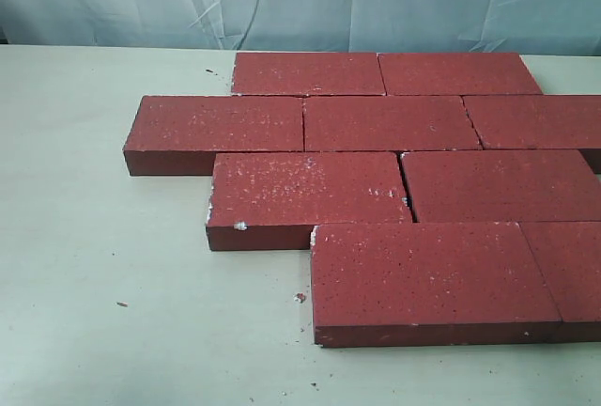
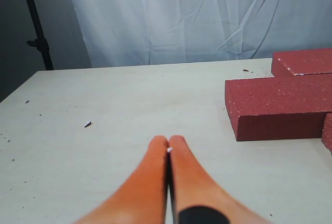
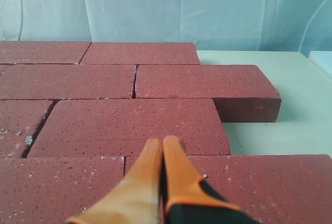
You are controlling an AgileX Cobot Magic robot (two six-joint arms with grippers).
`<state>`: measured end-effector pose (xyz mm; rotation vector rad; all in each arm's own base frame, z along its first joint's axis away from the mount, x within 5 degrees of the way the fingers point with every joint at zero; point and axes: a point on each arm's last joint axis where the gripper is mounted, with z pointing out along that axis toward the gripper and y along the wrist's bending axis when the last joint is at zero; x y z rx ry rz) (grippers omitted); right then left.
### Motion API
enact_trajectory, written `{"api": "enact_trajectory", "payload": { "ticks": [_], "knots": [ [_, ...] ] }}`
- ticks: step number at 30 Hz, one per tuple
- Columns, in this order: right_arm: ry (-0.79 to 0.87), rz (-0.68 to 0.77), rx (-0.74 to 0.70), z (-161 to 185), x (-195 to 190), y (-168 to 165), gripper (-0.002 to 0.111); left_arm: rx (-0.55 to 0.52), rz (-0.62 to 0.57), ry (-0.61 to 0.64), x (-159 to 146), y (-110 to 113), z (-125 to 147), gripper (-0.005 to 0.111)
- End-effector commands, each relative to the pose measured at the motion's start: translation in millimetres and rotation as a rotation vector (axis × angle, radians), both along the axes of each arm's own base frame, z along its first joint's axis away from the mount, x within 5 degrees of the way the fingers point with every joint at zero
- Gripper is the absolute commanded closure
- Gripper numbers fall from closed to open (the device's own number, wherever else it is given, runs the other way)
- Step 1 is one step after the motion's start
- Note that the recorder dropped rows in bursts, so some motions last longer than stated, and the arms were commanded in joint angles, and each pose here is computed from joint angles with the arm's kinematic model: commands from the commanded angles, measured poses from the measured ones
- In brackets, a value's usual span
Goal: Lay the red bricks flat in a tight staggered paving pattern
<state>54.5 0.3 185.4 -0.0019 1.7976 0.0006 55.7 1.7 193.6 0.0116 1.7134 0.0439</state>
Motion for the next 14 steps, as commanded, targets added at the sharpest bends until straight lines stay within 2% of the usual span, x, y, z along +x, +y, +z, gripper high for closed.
{"api": "enact_trajectory", "payload": {
  "ticks": [1, 14],
  "knots": [
    [-0.009, -0.006, -0.007, 0.2, -0.2, -0.5, 0.109, 0.002, 0.002, 0.002, -0.2, 0.2, -1.4, 0.107],
    [-0.009, -0.006, -0.007, 0.2, -0.2, -0.5, 0.109, 0.002, 0.002, 0.002, -0.2, 0.2, -1.4, 0.107]
  ]
}}
